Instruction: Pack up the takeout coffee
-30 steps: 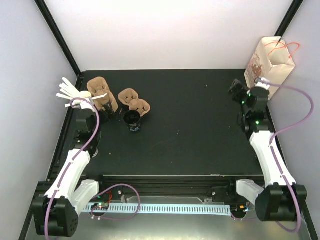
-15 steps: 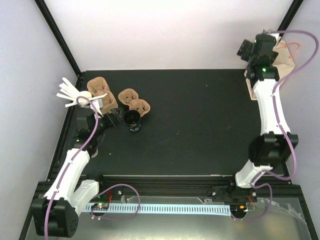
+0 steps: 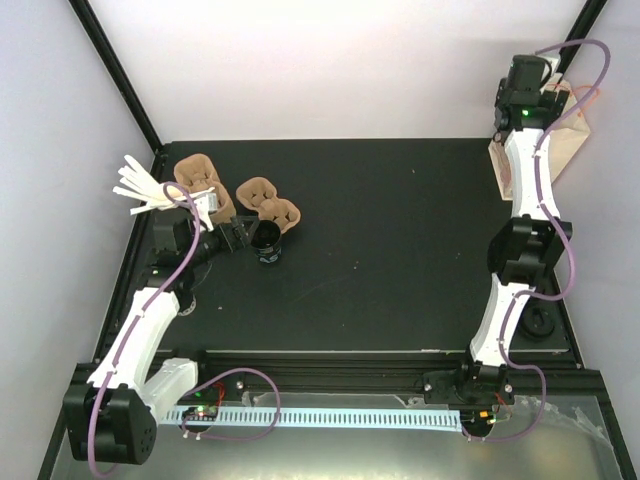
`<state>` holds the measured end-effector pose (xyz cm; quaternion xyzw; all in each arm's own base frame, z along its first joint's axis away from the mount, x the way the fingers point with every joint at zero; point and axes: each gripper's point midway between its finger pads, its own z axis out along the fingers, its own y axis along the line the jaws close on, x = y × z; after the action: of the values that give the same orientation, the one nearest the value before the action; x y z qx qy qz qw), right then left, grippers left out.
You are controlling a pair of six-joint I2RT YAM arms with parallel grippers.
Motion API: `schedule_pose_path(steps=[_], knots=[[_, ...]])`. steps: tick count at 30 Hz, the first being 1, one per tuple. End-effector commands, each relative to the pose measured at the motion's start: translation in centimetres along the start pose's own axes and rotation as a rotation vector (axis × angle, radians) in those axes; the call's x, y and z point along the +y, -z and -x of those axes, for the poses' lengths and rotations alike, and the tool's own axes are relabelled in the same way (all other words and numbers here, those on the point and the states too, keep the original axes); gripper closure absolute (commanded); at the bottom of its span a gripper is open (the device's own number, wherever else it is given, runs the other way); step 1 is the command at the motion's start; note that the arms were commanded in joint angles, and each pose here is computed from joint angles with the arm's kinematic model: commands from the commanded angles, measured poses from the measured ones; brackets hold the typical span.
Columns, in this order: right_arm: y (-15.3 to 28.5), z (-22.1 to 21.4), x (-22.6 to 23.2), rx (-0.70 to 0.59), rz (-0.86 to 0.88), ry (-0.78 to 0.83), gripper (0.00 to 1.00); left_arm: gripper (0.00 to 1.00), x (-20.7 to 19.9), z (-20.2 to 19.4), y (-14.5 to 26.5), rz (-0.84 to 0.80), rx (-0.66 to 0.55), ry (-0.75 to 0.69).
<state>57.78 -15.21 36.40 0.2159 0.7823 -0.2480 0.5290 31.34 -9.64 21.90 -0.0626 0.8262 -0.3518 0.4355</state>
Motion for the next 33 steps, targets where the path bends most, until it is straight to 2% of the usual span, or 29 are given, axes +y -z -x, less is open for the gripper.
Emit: schedule_pose_path(steps=[1,5,13,25,28,30,33], knots=[[1.2,1.8,-2.4,-0.108,-0.061,0.028,0.0,0.01,-2.0,0.9,0.9,-0.066,-0.005,-0.047],[1.1,0.5,-2.6,-0.086,-0.079,0.03,0.0,0.01,-2.4,0.9,1.3,-0.072,-0.009,-0.057],[0.6,-1.5,-1.9,-0.13,-0.058,0.051,0.0,0.01,-2.6,0.8,1.6,-0.08,-0.014,-0.06],[-6.2,-3.3,-0.2,-0.048,-0.079,0.098,0.04,0.01,-2.6,1.2,0.9,-0.086,0.009,-0.053],[-7.2,-4.3,0.0,-0.02,-0.064,0.102,0.11,0.01,-2.4,1.1,0.7,-0.079,0.014,-0.056],[-7.4,-4.8,0.0,-0.011,-0.069,0.112,0.19,0.01,-2.2,1.0,0.5,-0.075,0.017,-0.054],[-7.5,-5.5,-0.2,0.007,-0.08,0.117,0.42,0.01,-2.1,0.8,0.3,-0.078,0.027,-0.047]])
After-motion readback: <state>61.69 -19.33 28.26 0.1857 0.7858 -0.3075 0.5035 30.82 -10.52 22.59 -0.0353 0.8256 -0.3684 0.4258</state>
